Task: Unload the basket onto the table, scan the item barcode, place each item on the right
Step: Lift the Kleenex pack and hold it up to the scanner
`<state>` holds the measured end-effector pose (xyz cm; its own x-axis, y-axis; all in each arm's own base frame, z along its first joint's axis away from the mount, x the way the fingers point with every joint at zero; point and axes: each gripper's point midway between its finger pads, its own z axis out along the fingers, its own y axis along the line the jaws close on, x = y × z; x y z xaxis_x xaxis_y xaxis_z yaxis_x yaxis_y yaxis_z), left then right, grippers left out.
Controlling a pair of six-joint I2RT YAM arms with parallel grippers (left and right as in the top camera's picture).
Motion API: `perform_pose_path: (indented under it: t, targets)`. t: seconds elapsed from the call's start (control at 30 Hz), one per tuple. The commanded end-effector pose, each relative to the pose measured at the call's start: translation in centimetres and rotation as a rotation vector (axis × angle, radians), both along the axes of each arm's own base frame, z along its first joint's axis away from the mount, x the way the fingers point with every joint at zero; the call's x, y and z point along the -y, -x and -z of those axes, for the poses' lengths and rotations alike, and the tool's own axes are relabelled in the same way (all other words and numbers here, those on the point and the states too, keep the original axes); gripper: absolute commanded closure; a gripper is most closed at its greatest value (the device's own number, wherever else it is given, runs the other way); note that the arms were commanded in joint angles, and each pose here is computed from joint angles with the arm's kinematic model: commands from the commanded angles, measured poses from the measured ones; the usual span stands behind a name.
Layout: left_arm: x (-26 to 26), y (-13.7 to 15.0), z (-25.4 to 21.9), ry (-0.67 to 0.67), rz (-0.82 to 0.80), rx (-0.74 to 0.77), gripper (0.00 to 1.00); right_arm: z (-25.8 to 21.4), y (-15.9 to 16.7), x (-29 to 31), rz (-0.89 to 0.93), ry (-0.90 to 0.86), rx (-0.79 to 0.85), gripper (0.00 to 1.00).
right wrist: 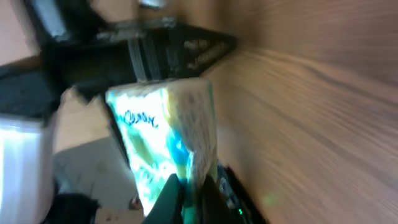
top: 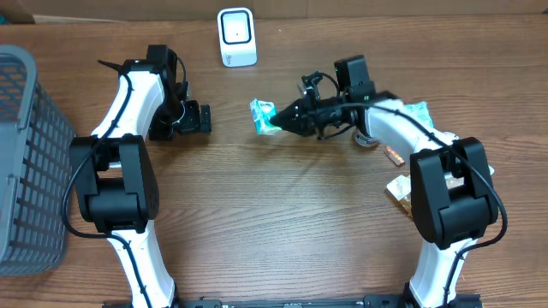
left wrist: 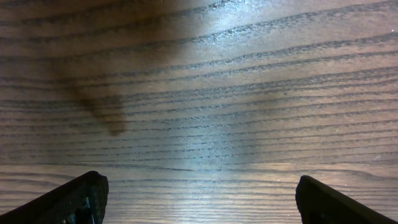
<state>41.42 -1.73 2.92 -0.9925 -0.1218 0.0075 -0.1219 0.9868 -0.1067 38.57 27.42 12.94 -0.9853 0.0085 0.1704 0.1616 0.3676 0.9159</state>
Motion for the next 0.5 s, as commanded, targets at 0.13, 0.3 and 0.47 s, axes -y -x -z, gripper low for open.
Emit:
perform_pose_path:
  t: [0.13, 0.3, 0.47]
  targets:
    - [-0.3, -0.9, -2.1, -0.007, 0.005, 0.062, 0.00, -7.4, -7.2, 3.9, 0.089, 0.551, 0.489, 0.96]
    - [-0.3, -0.9, -2.1, -0.007, 0.005, 0.062, 0.00, -13.7, -10.7, 4.1, 0.226, 0.833, 0.813, 0.96]
    - [-0.3, -0.9, -2.1, -0.007, 0.005, 0.062, 0.01, -18.2, -16.3, 2.5, 0.385, 1.183, 1.276, 0.96]
